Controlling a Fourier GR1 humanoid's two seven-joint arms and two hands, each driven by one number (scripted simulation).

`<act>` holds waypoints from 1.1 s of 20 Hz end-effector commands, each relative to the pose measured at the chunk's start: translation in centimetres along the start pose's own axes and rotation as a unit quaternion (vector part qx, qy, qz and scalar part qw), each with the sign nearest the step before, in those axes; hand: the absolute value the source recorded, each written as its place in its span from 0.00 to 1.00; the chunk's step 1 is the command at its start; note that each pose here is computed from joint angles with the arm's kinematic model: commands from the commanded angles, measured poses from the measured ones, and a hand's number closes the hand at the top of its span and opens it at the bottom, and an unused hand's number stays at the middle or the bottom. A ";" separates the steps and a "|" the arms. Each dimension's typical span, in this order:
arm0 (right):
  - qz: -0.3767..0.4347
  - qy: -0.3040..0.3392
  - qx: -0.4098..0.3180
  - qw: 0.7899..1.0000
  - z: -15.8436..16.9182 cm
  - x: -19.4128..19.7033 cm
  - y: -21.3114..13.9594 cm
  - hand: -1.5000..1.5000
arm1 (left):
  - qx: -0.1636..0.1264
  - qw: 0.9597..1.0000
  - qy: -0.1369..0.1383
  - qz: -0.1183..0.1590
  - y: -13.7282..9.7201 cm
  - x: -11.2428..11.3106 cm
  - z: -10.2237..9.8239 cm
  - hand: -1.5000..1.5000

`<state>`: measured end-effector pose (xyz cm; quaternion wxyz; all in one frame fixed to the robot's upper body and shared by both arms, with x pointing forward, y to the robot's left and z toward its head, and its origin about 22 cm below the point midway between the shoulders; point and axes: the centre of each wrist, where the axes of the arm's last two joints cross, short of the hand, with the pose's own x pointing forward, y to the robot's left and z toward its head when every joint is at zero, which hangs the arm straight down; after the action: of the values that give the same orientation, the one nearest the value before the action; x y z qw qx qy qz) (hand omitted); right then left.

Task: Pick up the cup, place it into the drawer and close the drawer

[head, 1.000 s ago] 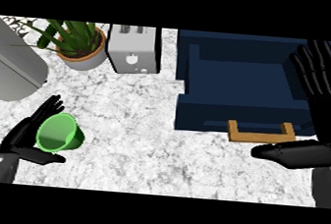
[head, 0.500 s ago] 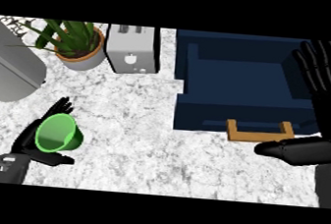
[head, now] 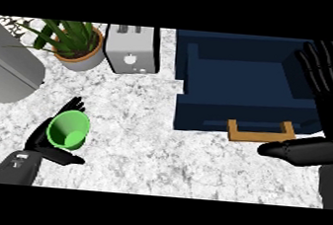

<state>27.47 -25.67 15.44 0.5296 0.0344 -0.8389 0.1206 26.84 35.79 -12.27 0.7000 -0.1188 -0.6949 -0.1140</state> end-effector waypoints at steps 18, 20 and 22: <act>0.002 0.006 -0.019 1.000 0.2 -0.2 -0.2 0.00 | 0.147 0.954 -0.257 0.045 -4.5 1.0 -5.5 1.00; 0.012 0.006 -0.013 1.000 0.5 -0.5 -1.4 0.00 | 0.221 0.938 -0.263 0.037 -5.6 0.5 -5.6 1.00; 0.013 0.016 -0.019 1.000 1.1 -0.9 -1.0 0.00 | 0.191 0.940 -0.281 0.036 -6.2 1.2 -6.8 1.00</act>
<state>27.36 -26.61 14.80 0.5358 0.0216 -0.8367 0.1111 30.64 29.62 -11.19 0.5546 -0.0494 -0.8295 0.0448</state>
